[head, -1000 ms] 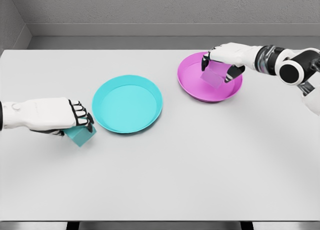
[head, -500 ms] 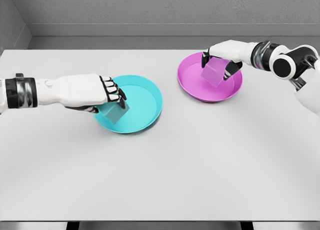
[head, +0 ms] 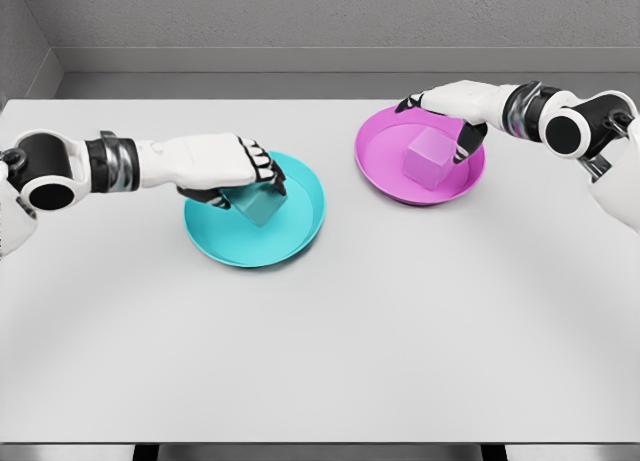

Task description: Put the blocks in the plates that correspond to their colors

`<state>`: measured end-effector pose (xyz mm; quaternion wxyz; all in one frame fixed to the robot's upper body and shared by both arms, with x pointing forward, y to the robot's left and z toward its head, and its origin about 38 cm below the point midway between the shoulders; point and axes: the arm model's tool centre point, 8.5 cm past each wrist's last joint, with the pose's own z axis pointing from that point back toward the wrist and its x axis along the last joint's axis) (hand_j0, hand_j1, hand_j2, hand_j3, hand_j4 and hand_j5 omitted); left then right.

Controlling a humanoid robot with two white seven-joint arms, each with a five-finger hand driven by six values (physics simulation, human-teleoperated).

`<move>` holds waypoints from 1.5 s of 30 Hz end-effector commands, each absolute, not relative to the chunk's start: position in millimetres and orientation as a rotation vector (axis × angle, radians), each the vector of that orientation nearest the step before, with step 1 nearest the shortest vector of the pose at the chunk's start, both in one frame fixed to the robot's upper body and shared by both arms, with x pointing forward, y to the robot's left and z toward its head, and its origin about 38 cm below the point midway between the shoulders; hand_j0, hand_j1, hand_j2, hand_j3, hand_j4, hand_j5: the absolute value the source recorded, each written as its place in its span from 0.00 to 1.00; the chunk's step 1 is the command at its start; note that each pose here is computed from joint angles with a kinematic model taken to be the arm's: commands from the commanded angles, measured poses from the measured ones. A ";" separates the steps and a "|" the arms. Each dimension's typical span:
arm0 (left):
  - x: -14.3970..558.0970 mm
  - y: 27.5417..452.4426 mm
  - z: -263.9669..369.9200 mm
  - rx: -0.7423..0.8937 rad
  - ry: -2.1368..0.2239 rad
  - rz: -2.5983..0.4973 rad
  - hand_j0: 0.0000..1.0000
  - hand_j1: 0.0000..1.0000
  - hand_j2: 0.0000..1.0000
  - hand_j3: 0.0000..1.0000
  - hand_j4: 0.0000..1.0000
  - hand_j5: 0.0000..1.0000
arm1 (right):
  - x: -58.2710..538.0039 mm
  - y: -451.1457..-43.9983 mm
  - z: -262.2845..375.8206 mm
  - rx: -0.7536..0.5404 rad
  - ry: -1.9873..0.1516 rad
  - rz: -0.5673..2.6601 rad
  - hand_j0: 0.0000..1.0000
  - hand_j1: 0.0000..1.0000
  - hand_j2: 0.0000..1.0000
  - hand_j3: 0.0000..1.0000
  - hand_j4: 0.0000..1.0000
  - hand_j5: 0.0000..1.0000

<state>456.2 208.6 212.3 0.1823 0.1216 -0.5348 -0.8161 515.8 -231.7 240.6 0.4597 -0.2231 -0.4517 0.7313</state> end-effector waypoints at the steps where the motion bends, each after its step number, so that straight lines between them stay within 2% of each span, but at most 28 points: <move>1: 457.0 203.7 208.9 0.336 -1.509 -2.305 1.00 1.00 1.00 1.00 1.00 1.00 | 515.8 -232.0 243.1 -0.553 -1.119 1.797 1.00 1.00 1.00 1.00 1.00 1.00; 8: 458.4 206.7 220.3 0.361 -1.524 -2.307 1.00 1.00 1.00 1.00 1.00 1.00 | 509.3 -231.0 268.1 -0.585 -1.185 1.818 1.00 1.00 1.00 1.00 1.00 1.00; 13: 437.0 249.5 243.8 0.394 -1.502 -2.305 1.00 1.00 1.00 1.00 1.00 1.00 | 483.1 -247.5 293.2 -0.642 -1.241 1.883 1.00 1.00 1.00 1.00 1.00 1.00; 14: 434.9 256.8 245.7 0.384 -1.501 -2.286 1.00 1.00 1.00 1.00 1.00 1.00 | 476.7 -247.0 296.6 -0.634 -1.274 1.919 1.00 1.00 1.00 1.00 1.00 1.00; 20: 429.3 296.7 259.4 0.387 -1.476 -2.193 1.00 1.00 1.00 1.00 1.00 1.00 | 435.8 -301.1 283.5 -0.593 -1.361 2.007 1.00 1.00 1.00 1.00 1.00 1.00; 22: 425.8 315.2 261.0 0.417 -1.427 -2.189 1.00 1.00 1.00 1.00 1.00 1.00 | 430.9 -302.3 279.7 -0.573 -1.372 2.040 1.00 1.00 1.00 1.00 1.00 1.00; 36: 423.4 322.4 256.5 0.416 -1.403 -2.183 1.00 1.00 1.00 1.00 1.00 1.00 | 390.1 -324.1 243.6 -0.447 -1.283 2.227 1.00 1.00 1.00 1.00 1.00 1.00; 39: 423.6 322.9 256.4 0.417 -1.402 -2.182 1.00 1.00 1.00 1.00 1.00 1.00 | 378.1 -349.5 243.8 -0.478 -1.296 2.164 1.00 1.00 1.00 1.00 1.00 1.00; 45: 423.9 322.7 256.0 0.417 -1.401 -2.182 1.00 1.00 1.00 1.00 1.00 1.00 | 377.3 -350.8 242.7 -0.477 -1.294 2.158 1.00 1.00 1.00 1.00 1.00 1.00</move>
